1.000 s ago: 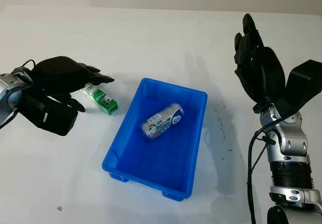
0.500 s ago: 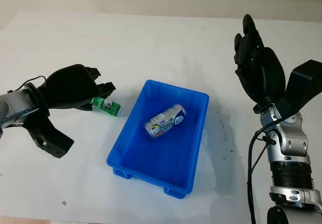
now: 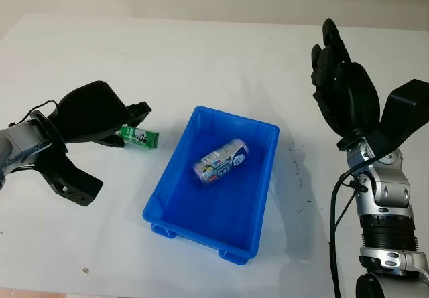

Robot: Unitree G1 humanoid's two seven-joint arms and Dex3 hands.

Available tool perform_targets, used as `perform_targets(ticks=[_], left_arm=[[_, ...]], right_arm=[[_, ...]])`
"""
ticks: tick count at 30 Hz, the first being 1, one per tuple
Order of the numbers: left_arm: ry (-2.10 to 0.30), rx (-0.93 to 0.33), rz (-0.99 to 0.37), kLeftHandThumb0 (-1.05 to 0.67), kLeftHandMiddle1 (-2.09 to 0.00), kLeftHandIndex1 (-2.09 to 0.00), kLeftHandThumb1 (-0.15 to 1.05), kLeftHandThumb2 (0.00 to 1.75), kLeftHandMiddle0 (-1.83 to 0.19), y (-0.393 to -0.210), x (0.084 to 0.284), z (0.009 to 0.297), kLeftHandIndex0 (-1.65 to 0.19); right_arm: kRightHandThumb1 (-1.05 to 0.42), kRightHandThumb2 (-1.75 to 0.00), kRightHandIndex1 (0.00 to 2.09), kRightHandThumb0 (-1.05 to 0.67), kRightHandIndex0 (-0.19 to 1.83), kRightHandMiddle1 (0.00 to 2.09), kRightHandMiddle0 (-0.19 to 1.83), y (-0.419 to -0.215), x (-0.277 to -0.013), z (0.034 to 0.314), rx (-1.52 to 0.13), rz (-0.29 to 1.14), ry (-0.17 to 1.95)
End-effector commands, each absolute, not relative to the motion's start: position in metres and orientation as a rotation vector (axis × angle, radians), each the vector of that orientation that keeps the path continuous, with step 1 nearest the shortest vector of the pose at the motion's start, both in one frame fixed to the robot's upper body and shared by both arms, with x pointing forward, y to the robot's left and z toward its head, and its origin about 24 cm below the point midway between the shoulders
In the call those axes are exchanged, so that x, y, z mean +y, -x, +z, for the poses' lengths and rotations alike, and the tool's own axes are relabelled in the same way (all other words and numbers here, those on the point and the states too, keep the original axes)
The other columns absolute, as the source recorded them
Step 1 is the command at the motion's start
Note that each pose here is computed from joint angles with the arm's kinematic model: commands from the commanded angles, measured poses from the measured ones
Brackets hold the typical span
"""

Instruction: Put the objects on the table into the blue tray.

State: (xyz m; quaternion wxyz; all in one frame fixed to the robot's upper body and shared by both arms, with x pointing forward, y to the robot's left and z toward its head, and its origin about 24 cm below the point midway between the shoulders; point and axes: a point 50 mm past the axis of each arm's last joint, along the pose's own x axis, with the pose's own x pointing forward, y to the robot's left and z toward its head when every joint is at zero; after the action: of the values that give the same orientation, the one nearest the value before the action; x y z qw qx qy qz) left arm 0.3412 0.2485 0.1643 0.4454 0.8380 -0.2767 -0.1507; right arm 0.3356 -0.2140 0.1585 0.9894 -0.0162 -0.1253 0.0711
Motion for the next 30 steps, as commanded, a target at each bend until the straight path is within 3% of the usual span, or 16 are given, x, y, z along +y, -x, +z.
perform_targets(ticks=[1,3,6,9,12,18,21,25,28,30], left_arm=[[-2.003,-0.742,-0.262,-0.5,-2.09,-2.09,1.05,0.24,-1.03,-0.344,0.243,0.182,-0.42],[-1.921,-0.776,-0.162,-0.5,-2.09,-2.09,1.05,0.17,-1.0,-0.345,0.24,0.2,-0.47],[-1.692,-0.869,-0.049,-0.47,-2.09,-2.09,1.05,0.2,-0.96,-0.34,0.227,0.236,-0.55],[-1.529,-0.938,-0.023,-0.46,-2.09,-2.09,1.05,0.21,-0.96,-0.328,0.213,0.258,-0.61],[-1.341,-0.987,-0.035,-0.45,-2.09,-2.09,1.05,0.21,-0.9,-0.311,0.195,0.276,-0.53],[-1.186,-1.124,-0.149,-0.45,-2.09,-2.04,1.05,0.21,-0.94,-0.275,0.159,0.287,-0.47],[-1.168,-1.143,-0.29,-0.43,-2.09,-2.07,1.04,0.13,-1.06,-0.263,0.142,0.284,-0.64],[-1.138,-1.091,-0.441,-0.46,-2.09,-2.09,1.05,0.14,-1.13,-0.257,0.129,0.27,-0.68],[-1.147,-1.051,-0.529,-0.52,-2.09,-1.96,1.04,0.1,-1.03,-0.256,0.12,0.257,-0.67],[-1.158,-1.031,-0.564,-0.53,-2.09,-2.06,1.04,0.09,-1.03,-0.259,0.116,0.25,-0.77]], right_arm=[[-1.05,-0.7,0.0,-0.71,-0.19,0.0,-0.19,-0.336,-0.215,0.162,-0.269,0.138,0.028],[-1.05,-0.69,0.0,-0.71,-0.19,0.0,-0.19,-0.336,-0.216,0.161,-0.266,0.131,0.033],[-1.05,-0.69,0.0,-0.72,-0.19,0.0,-0.19,-0.336,-0.215,0.161,-0.264,0.137,0.027],[-1.05,-0.69,0.0,-0.72,-0.19,0.0,-0.19,-0.335,-0.215,0.161,-0.259,0.138,0.022],[-1.05,-0.68,0.0,-0.72,-0.19,0.0,-0.19,-0.335,-0.215,0.162,-0.261,0.143,0.02],[-1.05,-0.67,0.0,-0.73,-0.19,0.0,-0.19,-0.336,-0.214,0.162,-0.26,0.15,0.026],[-1.05,-0.67,0.0,-0.73,-0.19,0.0,-0.19,-0.336,-0.214,0.163,-0.26,0.152,0.026],[-1.05,-0.68,0.0,-0.73,-0.19,0.0,-0.19,-0.336,-0.213,0.163,-0.261,0.146,0.026],[-1.05,-0.7,0.0,-0.71,-0.19,0.0,-0.19,-0.336,-0.211,0.164,-0.271,0.149,0.047],[-1.05,-0.69,0.0,-0.72,-0.19,0.0,-0.19,-0.336,-0.211,0.164,-0.273,0.148,0.051]])
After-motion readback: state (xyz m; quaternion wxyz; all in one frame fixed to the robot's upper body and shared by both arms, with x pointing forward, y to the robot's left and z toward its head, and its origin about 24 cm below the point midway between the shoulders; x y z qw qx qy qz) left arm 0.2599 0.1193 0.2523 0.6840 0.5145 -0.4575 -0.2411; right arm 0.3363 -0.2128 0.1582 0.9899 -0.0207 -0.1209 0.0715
